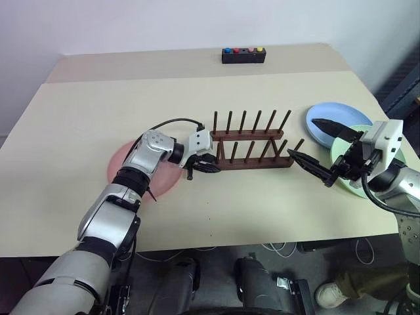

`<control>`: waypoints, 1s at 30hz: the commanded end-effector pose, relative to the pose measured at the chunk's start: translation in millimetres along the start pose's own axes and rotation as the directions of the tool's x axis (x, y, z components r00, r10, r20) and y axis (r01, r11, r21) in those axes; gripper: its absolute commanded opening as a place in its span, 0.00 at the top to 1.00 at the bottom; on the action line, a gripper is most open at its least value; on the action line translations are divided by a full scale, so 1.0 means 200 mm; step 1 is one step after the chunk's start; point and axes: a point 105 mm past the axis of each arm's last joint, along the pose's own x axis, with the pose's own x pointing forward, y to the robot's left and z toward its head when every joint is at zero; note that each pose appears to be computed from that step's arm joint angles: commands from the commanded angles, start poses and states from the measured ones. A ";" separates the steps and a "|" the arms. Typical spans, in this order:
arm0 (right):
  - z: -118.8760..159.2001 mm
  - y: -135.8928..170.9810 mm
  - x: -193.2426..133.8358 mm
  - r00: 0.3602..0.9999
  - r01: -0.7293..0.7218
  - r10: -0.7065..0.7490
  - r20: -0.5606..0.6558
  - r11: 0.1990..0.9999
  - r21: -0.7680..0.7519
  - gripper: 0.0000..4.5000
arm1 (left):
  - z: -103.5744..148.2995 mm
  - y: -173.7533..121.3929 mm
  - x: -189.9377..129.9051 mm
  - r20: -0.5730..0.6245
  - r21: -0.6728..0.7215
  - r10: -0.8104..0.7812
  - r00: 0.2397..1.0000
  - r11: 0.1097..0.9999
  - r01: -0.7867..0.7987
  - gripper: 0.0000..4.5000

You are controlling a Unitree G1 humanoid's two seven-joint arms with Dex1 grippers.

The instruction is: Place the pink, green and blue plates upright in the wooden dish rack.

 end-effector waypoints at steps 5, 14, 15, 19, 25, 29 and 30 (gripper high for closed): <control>0.07 0.00 0.00 1.000 -0.005 0.006 0.029 0.999 -0.044 0.00 | 0.12 0.05 -0.01 0.072 -0.023 0.051 0.996 0.999 -0.050 0.84; 0.07 0.00 0.01 1.000 -0.007 0.008 0.028 0.999 -0.045 0.00 | 0.12 0.04 0.01 0.068 -0.005 0.047 0.997 0.999 -0.047 0.84; 0.07 0.00 0.00 1.000 -0.006 0.008 0.028 0.999 -0.045 0.00 | 0.12 0.04 0.01 0.075 -0.013 0.047 0.996 0.999 -0.046 0.84; 0.07 0.00 0.00 1.000 -0.003 0.005 0.028 0.999 -0.044 0.00 | 0.13 0.03 0.02 0.085 -0.047 0.036 0.996 0.998 -0.033 0.73; 0.07 0.00 0.00 1.000 -0.004 0.005 0.028 0.999 -0.044 0.00 | 0.14 0.05 0.00 0.089 -0.056 0.062 0.994 0.997 -0.057 0.08; 0.06 0.00 0.01 1.000 -0.005 0.006 0.027 0.999 -0.042 0.00 | 0.19 0.06 -0.05 0.129 -0.139 0.051 0.990 0.990 -0.032 0.01; 0.06 0.00 0.01 1.000 -0.006 0.007 0.028 0.999 -0.041 0.00 | 0.21 0.06 -0.07 0.138 -0.156 0.052 0.989 0.987 -0.030 0.01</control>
